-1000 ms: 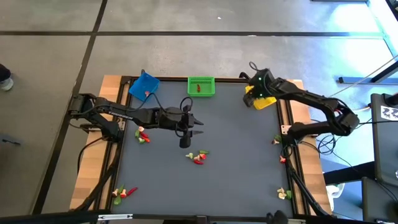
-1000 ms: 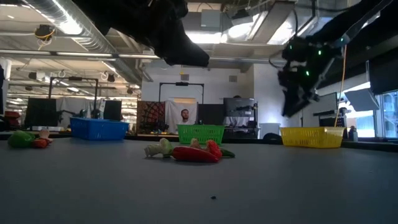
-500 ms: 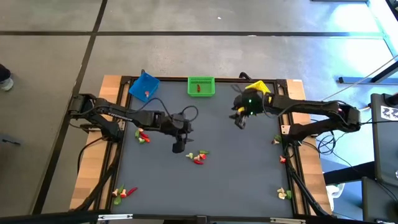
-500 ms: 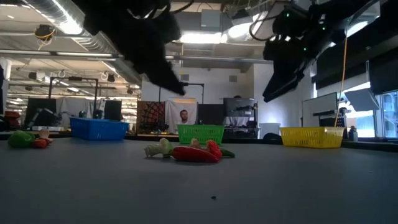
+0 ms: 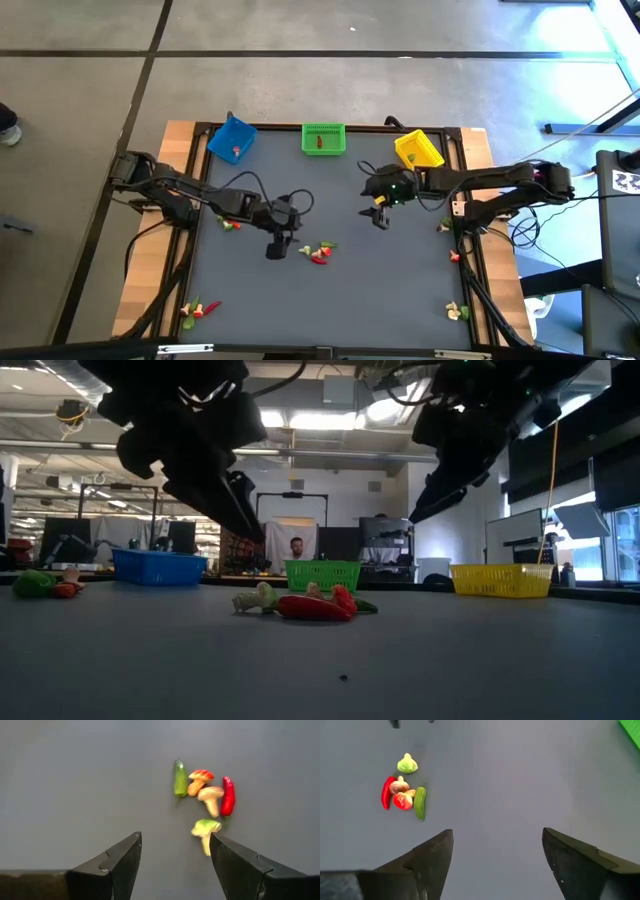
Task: Sort produce into baskets
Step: Put the green mushroom into the blue bin
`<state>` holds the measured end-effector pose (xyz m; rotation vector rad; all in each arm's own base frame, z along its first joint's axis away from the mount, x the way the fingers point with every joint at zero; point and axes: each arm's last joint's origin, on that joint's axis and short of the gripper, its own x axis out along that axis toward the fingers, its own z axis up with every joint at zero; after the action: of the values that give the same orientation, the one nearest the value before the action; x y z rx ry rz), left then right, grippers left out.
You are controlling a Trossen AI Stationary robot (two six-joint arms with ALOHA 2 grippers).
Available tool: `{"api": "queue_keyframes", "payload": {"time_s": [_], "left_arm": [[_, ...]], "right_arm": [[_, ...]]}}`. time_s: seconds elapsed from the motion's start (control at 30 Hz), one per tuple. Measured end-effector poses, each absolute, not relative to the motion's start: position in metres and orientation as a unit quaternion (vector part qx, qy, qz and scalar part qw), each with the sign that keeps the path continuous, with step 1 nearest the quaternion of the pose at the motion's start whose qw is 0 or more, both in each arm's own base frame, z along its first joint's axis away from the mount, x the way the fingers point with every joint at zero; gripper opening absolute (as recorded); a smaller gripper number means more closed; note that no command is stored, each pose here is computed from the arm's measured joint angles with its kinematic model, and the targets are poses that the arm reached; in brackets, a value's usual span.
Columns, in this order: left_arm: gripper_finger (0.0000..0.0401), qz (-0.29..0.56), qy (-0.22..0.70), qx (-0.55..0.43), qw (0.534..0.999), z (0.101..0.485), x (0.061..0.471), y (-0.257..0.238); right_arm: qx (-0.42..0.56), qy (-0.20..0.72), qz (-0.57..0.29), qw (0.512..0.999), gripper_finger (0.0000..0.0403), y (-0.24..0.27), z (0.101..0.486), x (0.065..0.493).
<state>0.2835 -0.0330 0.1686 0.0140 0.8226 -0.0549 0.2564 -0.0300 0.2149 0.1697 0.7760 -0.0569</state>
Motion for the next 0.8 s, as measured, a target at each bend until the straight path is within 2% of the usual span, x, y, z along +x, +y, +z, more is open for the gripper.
{"api": "queue_keyframes", "payload": {"time_s": [0.2,0.43,0.6,0.8], "left_arm": [[0.023,-0.037,0.401,0.002,0.915,0.162,0.285,-0.041],[0.023,-0.054,0.426,0.007,0.903,0.137,0.292,-0.048],[0.023,-0.081,0.405,0.015,0.911,0.134,0.299,-0.044],[0.023,-0.119,0.421,-0.024,0.899,0.119,0.303,-0.036]], "right_arm": [[0.108,0.379,-0.027,0.919,0.0299,-0.03,0.214,0.257],[0.12,0.379,-0.031,0.917,0.0299,-0.03,0.214,0.257],[0.131,0.379,-0.036,0.915,0.0298,-0.03,0.214,0.257],[0.133,0.38,-0.037,0.914,0.0298,-0.03,0.213,0.257]]}}
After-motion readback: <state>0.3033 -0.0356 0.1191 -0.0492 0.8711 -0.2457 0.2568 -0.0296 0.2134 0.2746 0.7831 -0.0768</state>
